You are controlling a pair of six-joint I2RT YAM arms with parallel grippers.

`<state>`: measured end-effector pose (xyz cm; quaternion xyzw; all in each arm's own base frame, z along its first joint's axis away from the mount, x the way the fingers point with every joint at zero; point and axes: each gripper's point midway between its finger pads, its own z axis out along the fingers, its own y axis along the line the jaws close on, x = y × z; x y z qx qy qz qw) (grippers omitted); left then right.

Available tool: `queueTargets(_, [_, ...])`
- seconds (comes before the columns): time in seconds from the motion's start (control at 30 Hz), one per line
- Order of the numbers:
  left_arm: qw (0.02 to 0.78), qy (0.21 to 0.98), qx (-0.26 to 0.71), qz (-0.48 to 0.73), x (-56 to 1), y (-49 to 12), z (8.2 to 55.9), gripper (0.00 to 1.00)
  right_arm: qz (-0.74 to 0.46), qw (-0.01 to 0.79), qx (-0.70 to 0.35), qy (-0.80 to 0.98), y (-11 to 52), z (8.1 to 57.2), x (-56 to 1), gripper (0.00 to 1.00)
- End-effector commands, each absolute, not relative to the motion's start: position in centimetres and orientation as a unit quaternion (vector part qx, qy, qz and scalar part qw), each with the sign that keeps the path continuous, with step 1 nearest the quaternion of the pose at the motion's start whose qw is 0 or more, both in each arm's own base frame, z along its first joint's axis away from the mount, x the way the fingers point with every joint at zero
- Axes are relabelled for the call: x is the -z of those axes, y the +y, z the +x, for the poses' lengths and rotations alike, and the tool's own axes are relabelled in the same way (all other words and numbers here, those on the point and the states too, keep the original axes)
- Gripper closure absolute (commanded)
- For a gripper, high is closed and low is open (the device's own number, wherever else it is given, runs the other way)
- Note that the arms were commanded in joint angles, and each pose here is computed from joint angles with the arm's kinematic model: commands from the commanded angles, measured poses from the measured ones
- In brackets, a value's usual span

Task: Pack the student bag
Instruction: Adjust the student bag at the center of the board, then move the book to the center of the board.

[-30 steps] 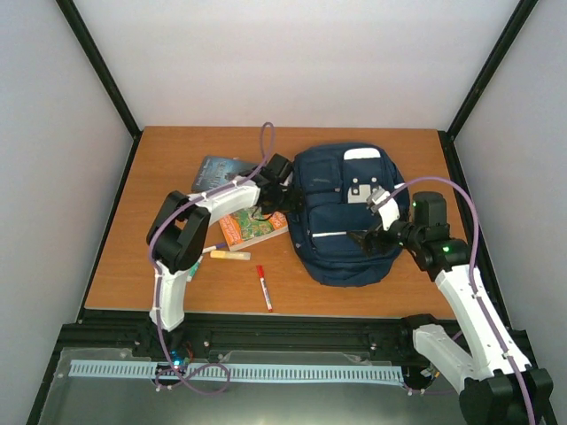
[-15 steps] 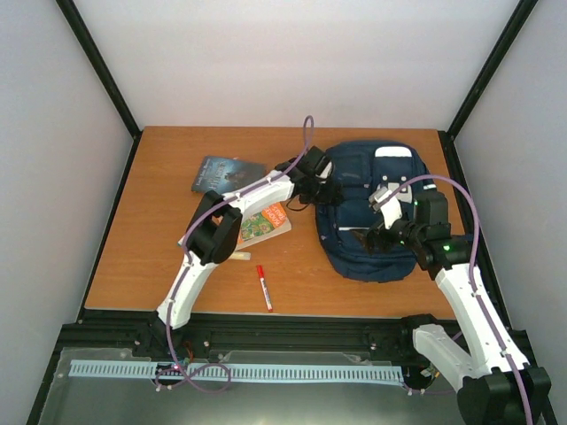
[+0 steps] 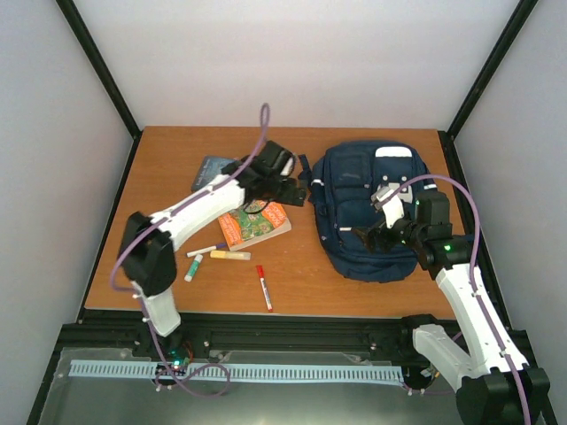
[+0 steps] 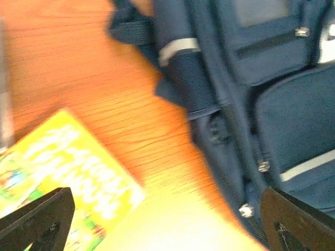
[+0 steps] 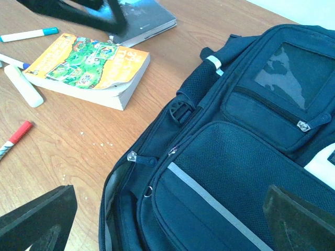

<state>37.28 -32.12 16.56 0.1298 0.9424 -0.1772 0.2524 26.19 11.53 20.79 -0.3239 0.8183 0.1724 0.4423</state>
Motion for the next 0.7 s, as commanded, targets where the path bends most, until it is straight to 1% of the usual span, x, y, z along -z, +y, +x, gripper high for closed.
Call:
queueTargets(0.0, [0.273,0.954,0.103,0.076,-16.5,-25.2,37.1,0.00,-0.314,0.456,-0.163,0.816,11.1,26.6,-21.2,0.00])
queueTargets(0.1, [0.276,0.957,0.053,0.073,-15.9,-21.5,36.8,0.00,-0.314,0.452,-0.163,0.819,11.1,26.7,-21.1,0.00])
queueTargets(0.2, [0.257,0.965,0.017,0.054,-14.3,-18.2,36.7,0.00,-0.314,0.450,-0.163,0.820,11.1,26.7,-21.0,0.00])
queueTargets(0.3, [0.222,0.974,0.025,0.022,-12.5,-16.2,36.8,0.00,-0.318,0.450,-0.167,0.818,11.2,26.5,-21.1,0.00])
queueTargets(0.43, [0.197,0.980,0.027,-0.011,-10.8,-14.4,37.9,0.00,-0.329,0.449,-0.176,0.812,11.6,26.0,-21.1,0.00])
queueTargets(0.5, [0.191,0.981,0.026,-0.022,-10.2,-13.8,38.6,0.00,-0.334,0.445,-0.182,0.811,11.8,25.9,-21.0,0.00])
queueTargets(0.67, [0.144,0.988,0.041,-0.050,-7.5,-13.0,39.7,0.00,-0.340,0.443,-0.186,0.808,12.0,25.6,-21.0,0.00])
